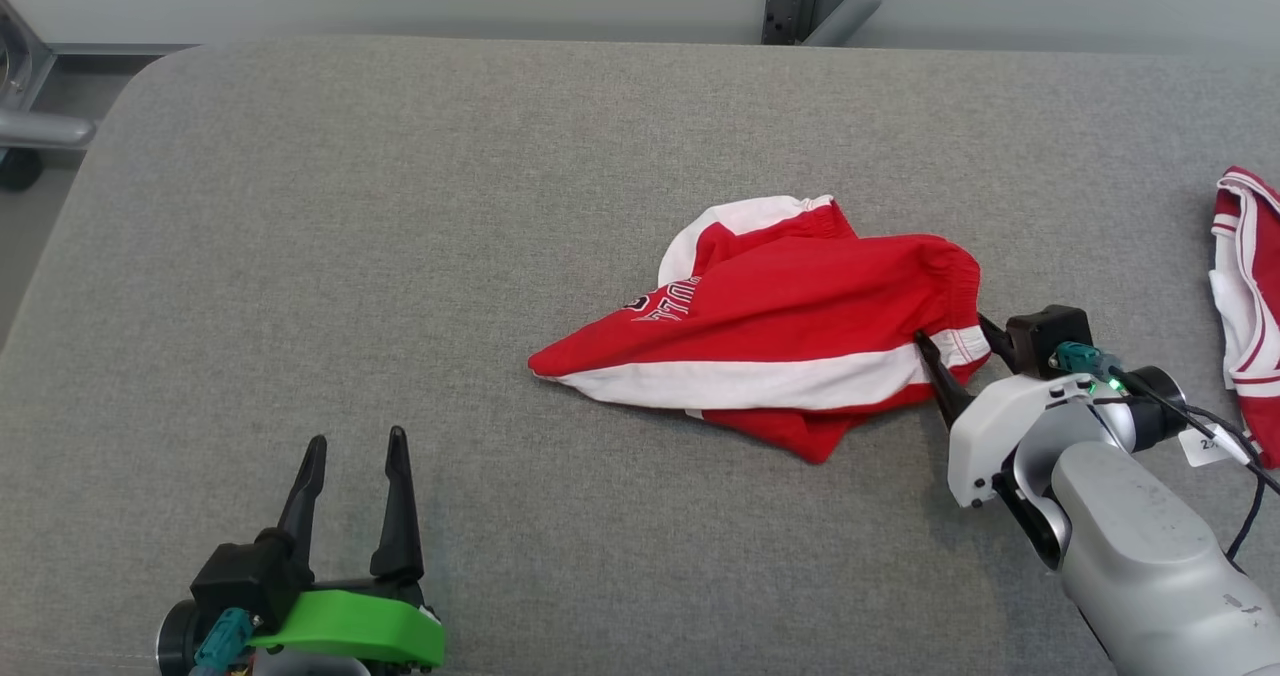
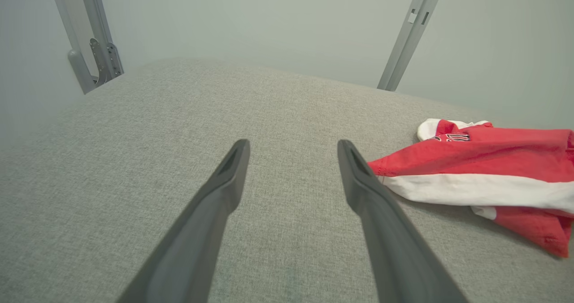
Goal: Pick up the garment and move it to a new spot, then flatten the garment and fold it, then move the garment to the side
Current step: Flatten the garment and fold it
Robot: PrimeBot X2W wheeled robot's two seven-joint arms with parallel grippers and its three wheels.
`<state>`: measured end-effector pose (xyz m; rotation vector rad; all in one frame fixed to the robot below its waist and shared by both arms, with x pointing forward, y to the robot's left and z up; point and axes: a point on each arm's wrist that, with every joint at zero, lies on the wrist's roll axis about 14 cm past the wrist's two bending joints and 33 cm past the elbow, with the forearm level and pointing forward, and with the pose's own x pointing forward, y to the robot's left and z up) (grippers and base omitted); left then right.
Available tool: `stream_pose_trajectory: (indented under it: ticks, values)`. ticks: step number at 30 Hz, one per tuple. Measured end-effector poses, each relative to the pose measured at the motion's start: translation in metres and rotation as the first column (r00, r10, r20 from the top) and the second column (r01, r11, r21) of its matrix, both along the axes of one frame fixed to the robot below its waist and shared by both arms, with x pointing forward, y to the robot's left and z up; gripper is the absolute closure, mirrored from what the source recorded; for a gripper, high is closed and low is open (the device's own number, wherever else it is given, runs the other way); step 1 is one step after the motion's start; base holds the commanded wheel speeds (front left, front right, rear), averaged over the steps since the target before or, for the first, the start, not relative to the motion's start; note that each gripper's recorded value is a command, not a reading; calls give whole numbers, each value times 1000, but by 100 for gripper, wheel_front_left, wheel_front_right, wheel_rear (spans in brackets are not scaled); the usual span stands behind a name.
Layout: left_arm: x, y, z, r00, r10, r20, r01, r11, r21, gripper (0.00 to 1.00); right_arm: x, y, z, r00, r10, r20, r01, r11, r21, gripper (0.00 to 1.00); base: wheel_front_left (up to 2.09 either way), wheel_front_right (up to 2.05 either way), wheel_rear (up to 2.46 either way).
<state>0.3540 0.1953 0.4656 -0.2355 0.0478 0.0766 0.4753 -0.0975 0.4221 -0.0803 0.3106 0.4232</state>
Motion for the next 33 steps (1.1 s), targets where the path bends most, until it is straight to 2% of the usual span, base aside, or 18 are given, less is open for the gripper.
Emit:
stream_pose_trajectory:
  ticks: [1, 2, 3, 12, 18, 21, 33]
  values:
    - [0, 0, 0, 1000, 1, -1, -1, 1000, 0, 0, 0, 1, 0, 1000, 4, 0, -4, 1000, 2, 79, 0, 0, 0]
    - [0, 0, -1, 1000, -1, -4, 1, 1000, -1, 0, 0, 2, -1, 1000, 5, -2, -5, 1000, 3, 94, 0, 0, 0]
    - [0, -2, -4, 1000, -7, -11, 7, 1000, -6, 0, -1, 1, -2, 1000, 5, -5, -5, 1000, 3, 100, 0, 0, 0]
    - [7, -61, -35, 974, -205, -100, 194, 975, -107, 0, 7, -15, 8, 999, -37, 20, 37, 999, 28, 100, 0, 0, 0]
    - [20, -103, -57, 915, -356, -190, 331, 931, -152, 0, 9, -24, 8, 998, -61, 17, 60, 998, 35, 100, 0, 0, 0]
    - [26, -114, -67, 893, -392, -223, 361, 918, -164, 0, 11, -26, 9, 997, -71, 17, 70, 997, 45, 100, 0, 0, 0]
    - [53, -127, -73, 880, -414, -233, 365, 903, -225, 0, 12, -31, 4, 996, -94, 0, 94, 993, 65, 100, 0, 0, 0]
